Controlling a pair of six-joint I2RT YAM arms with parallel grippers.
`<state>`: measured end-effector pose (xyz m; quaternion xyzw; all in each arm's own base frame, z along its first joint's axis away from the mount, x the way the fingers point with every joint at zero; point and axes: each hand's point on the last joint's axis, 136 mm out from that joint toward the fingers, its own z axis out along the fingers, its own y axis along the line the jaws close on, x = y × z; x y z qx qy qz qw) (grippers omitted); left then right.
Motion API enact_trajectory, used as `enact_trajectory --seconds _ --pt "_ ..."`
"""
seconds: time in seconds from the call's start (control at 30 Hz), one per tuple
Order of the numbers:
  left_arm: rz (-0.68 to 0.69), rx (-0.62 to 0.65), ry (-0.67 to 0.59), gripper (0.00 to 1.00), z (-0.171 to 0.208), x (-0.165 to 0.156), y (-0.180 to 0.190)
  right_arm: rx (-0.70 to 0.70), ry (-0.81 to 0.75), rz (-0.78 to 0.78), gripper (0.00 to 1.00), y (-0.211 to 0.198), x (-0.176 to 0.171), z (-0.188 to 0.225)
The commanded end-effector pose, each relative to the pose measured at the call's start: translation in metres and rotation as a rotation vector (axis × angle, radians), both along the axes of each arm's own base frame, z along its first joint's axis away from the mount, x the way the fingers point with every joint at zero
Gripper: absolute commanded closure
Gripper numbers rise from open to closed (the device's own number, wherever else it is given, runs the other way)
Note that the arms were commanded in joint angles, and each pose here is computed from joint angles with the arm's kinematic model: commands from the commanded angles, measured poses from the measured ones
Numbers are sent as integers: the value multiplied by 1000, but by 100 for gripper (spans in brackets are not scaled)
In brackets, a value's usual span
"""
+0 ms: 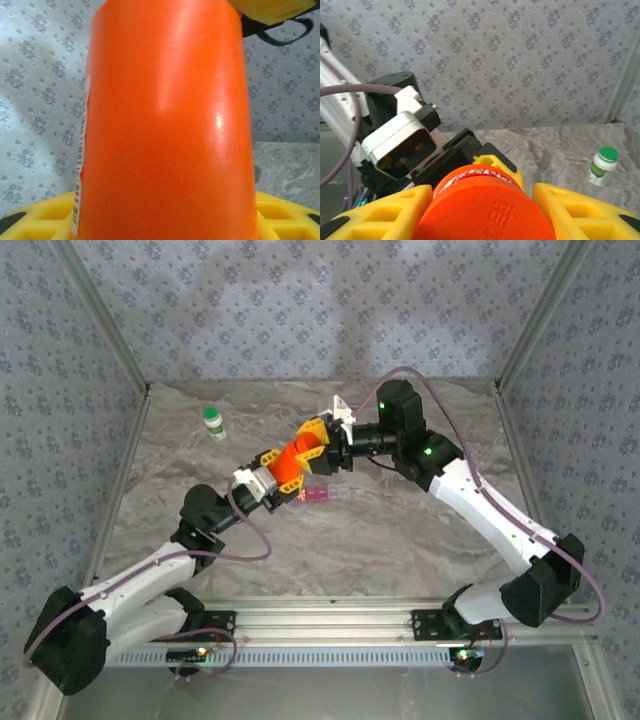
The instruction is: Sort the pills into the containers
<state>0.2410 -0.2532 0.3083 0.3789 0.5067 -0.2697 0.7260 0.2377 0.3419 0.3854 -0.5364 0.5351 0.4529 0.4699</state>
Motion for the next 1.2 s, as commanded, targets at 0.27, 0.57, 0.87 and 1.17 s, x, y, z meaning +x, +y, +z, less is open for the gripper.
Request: enact_trajectory --seconds 0.27,0.57,0.87,1.17 --pt "-84 -64 -135 100 51 -20 -3 -161 79 194 100 7 -32 -57" --pt "-73 -103 -198 100 74 -26 5 -434 195 183 97 -9 -31 -126" --pt "-33 -125 -236 100 88 -19 8 -323 409 99 94 19 -12 -128" --pt "72 -50 -279 100 86 1 7 -421 789 -395 98 11 42 -153"
